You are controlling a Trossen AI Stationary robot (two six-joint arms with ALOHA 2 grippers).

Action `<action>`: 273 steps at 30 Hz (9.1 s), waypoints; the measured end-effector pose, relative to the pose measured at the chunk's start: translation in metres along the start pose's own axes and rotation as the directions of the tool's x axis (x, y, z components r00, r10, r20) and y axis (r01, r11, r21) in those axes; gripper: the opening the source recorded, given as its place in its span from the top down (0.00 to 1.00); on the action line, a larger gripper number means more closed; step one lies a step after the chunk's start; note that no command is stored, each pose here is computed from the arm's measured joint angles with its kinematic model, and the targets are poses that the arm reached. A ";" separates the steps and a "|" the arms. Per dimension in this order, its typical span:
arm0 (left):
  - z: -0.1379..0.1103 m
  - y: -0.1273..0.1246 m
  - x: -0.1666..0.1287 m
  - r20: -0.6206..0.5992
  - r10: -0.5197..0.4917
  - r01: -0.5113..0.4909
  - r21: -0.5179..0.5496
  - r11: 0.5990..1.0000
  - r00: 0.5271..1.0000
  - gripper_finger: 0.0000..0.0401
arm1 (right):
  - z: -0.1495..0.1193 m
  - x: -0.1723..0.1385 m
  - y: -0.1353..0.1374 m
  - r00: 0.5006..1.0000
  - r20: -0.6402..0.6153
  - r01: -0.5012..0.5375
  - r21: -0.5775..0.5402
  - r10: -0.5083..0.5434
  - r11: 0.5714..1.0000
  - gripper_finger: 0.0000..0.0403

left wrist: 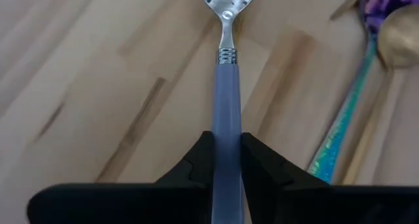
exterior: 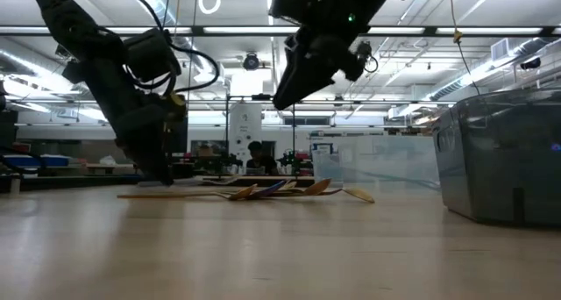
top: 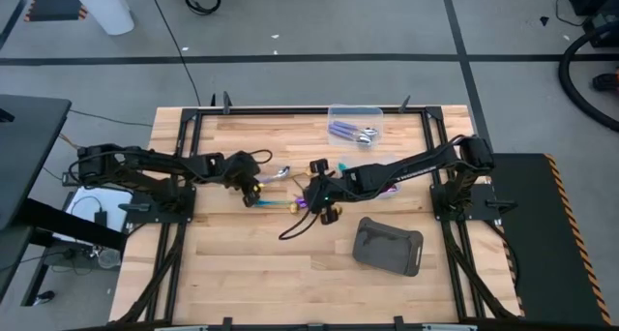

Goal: Sort silverware by color (type)
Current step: Put the violet spoon into the top transparent bin, then put the blue spoon into the bottom transparent bin

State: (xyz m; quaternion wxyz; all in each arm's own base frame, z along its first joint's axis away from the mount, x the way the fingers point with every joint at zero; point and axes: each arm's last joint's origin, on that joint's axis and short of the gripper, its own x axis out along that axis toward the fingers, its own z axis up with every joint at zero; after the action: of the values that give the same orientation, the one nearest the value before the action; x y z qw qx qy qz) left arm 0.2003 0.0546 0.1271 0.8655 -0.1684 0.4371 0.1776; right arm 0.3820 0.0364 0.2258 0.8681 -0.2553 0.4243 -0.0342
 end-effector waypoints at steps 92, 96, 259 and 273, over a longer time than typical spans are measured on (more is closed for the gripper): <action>0.041 -0.042 -0.022 0.434 -0.364 0.381 0.051 0.923 0.824 0.89 | -0.079 0.014 -0.131 0.977 -0.202 0.080 0.071 -0.065 0.994 0.98; 0.041 -0.042 -0.022 0.434 -0.364 0.380 0.051 0.923 0.824 0.89 | -0.092 0.007 -0.150 0.985 -0.167 0.063 0.164 -0.035 0.985 0.98; 0.117 -0.097 -0.005 0.448 -0.320 0.259 0.194 0.946 0.835 0.95 | -0.014 -0.064 0.006 0.964 -0.025 0.257 -0.178 -0.266 0.950 0.72; 0.127 -0.097 -0.009 0.483 -0.327 0.252 0.215 0.944 0.812 0.95 | -0.015 -0.066 0.010 0.966 -0.028 0.241 -0.248 -0.255 0.938 0.69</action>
State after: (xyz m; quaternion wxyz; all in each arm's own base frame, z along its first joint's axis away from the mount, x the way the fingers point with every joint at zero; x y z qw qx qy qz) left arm 0.3275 0.0243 0.2192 0.9767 -0.1182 0.1716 0.0506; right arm 0.3275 0.0569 0.2611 0.8060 -0.4099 0.4155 -0.0987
